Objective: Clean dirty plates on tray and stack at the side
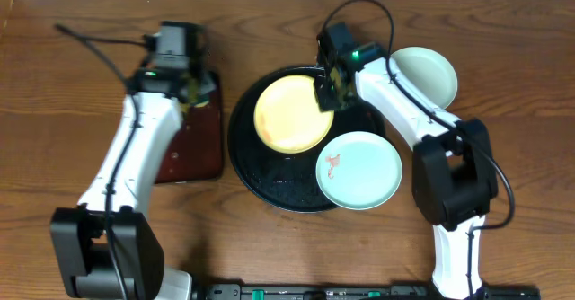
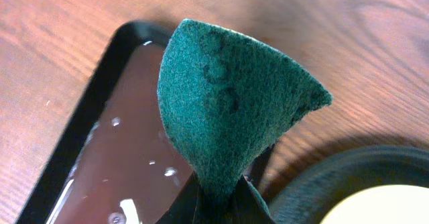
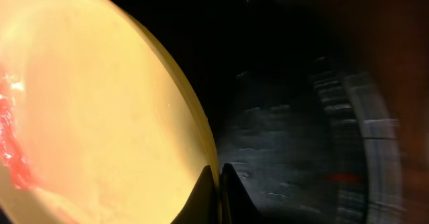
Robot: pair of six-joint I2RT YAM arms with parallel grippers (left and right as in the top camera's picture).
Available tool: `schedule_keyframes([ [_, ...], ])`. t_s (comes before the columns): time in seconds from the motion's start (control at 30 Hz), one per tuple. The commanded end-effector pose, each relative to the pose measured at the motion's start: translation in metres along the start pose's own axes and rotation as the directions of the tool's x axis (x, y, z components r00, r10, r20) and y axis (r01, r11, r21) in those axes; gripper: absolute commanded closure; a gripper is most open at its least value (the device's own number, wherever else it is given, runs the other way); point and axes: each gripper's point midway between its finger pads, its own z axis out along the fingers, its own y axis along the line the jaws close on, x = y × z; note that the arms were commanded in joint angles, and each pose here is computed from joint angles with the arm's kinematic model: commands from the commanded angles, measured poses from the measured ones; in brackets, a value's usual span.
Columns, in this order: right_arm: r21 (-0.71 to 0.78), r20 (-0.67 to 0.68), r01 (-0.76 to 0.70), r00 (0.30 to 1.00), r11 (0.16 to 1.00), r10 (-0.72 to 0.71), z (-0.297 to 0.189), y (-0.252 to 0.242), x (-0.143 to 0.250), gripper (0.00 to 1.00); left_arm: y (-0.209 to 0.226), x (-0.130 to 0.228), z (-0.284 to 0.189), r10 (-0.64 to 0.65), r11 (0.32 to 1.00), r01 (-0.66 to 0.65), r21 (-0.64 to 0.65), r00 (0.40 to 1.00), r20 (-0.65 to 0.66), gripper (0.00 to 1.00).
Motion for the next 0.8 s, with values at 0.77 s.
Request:
schedule_keyframes([
  [0.77, 0.94, 0.034, 0.2, 0.751, 0.276, -0.659, -0.213, 0.061, -0.057, 0.99, 0.035, 0.005, 0.024, -0.081, 0.995, 0.087, 0.039, 0.987, -0.137, 0.92],
])
